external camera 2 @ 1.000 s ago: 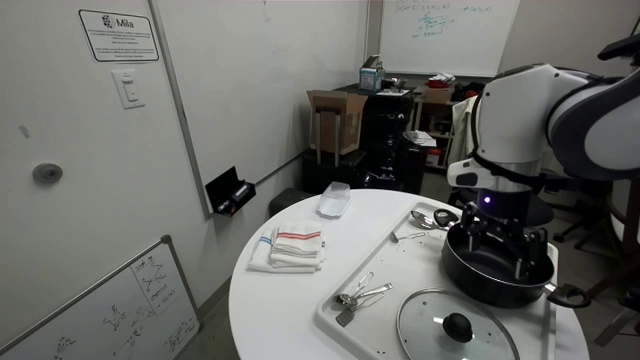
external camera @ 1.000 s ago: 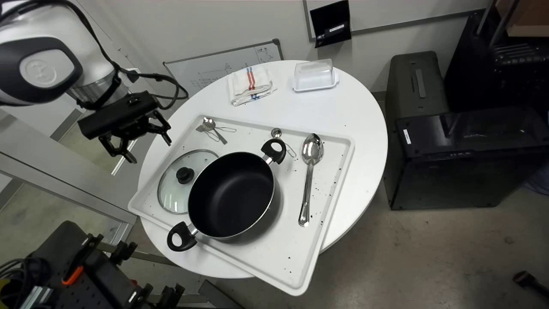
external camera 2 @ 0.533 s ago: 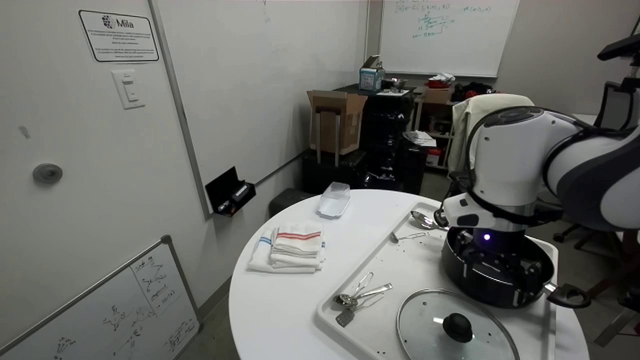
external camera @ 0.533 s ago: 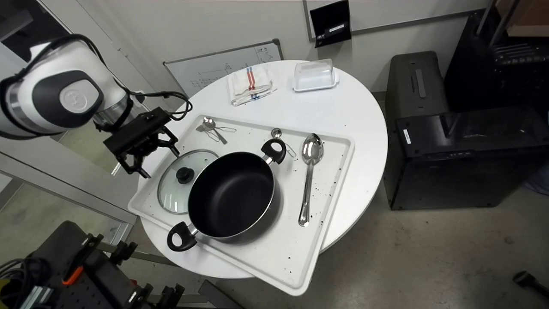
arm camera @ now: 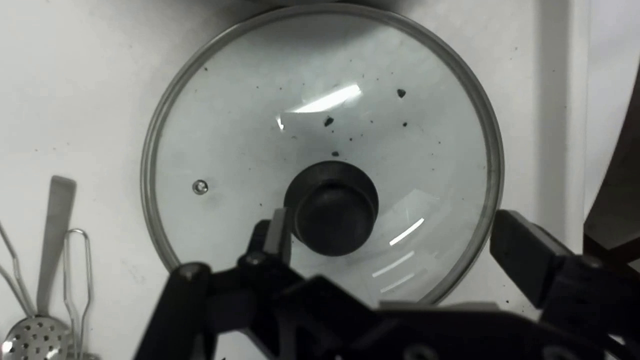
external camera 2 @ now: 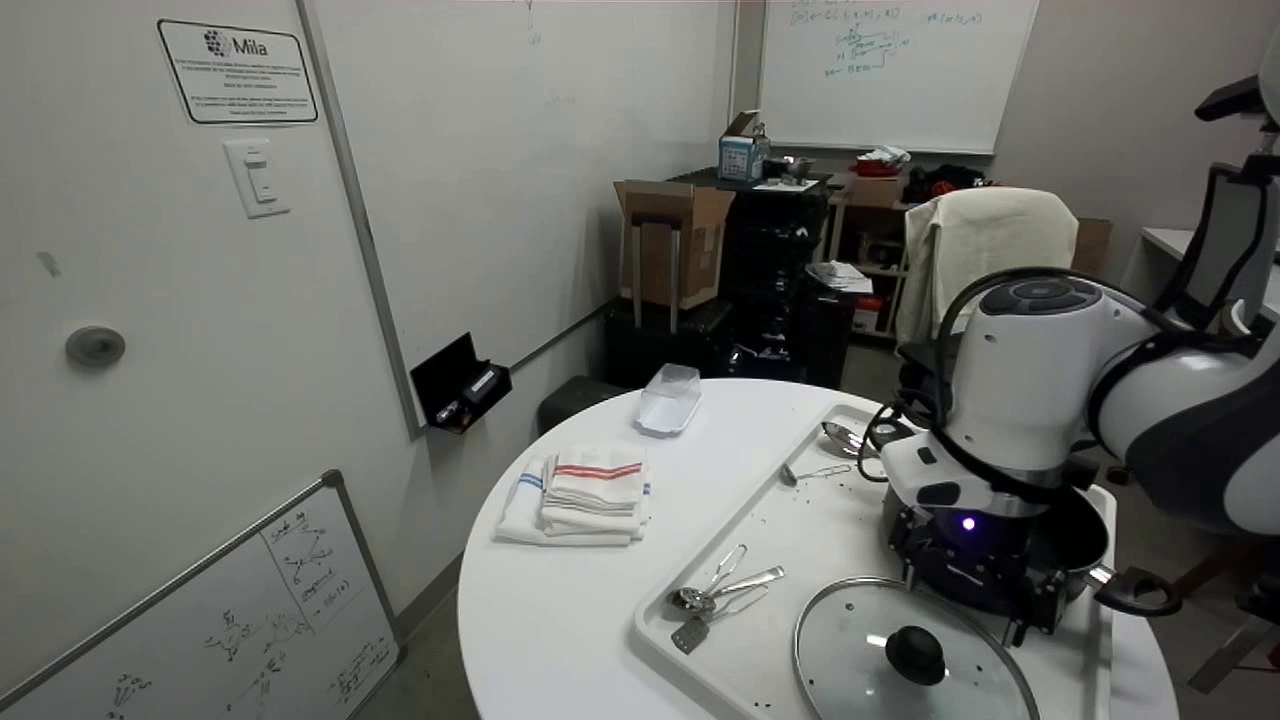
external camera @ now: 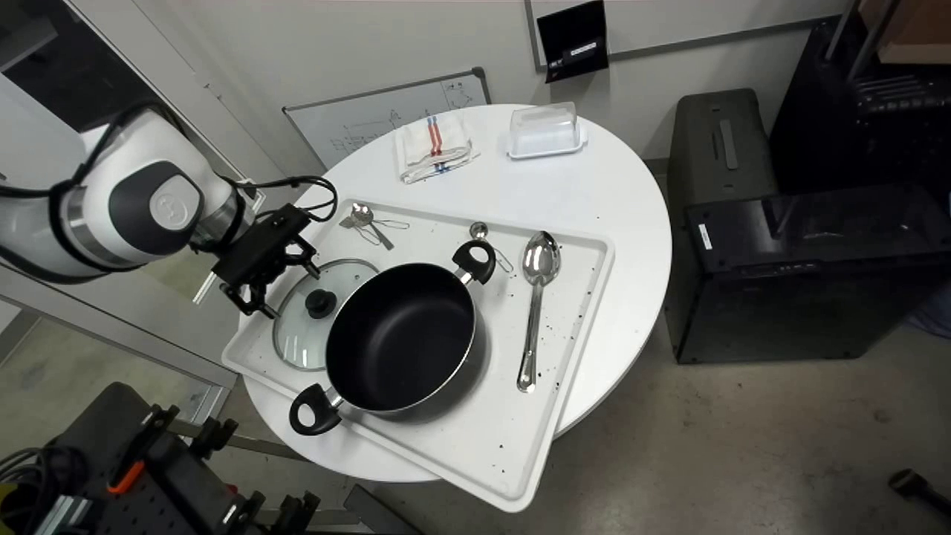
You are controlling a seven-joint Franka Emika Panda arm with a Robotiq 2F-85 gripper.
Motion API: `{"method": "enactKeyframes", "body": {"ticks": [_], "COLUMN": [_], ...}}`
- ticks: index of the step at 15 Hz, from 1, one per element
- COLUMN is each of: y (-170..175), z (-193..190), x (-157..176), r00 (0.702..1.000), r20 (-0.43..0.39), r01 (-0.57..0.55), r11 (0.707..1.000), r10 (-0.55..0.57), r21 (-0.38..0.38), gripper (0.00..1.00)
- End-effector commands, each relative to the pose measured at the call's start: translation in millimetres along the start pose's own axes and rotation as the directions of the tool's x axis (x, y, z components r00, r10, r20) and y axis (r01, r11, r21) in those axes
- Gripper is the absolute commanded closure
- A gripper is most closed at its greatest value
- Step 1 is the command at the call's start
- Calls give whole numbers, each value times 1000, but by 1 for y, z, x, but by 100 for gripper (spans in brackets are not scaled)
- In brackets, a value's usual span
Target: Put the glass lid on the black pot.
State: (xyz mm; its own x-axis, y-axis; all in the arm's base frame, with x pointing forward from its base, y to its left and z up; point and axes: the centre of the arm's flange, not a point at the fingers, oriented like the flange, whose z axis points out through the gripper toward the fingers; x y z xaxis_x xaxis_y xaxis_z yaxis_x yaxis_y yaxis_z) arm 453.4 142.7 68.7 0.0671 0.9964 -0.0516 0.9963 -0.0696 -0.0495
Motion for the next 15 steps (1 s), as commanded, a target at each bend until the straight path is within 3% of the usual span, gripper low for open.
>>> {"method": "enactKeyframes", "body": {"ticks": [1,12,13,14,15], "y": [4,6,6,7,7], "z": [26,65,66,67,67], "x": [7,20,20,21,22], "r00": [1000,994,993,993,993], "r20": [-7,5,5,5,4], "r01": [29,112,114,116,119], "r11": [998,990,990,990,989], "r10": [-29,-112,-114,-116,-119], "r21": [-50,-81,-83,-84,-85], "gripper": [0,0,9,27,33]}}
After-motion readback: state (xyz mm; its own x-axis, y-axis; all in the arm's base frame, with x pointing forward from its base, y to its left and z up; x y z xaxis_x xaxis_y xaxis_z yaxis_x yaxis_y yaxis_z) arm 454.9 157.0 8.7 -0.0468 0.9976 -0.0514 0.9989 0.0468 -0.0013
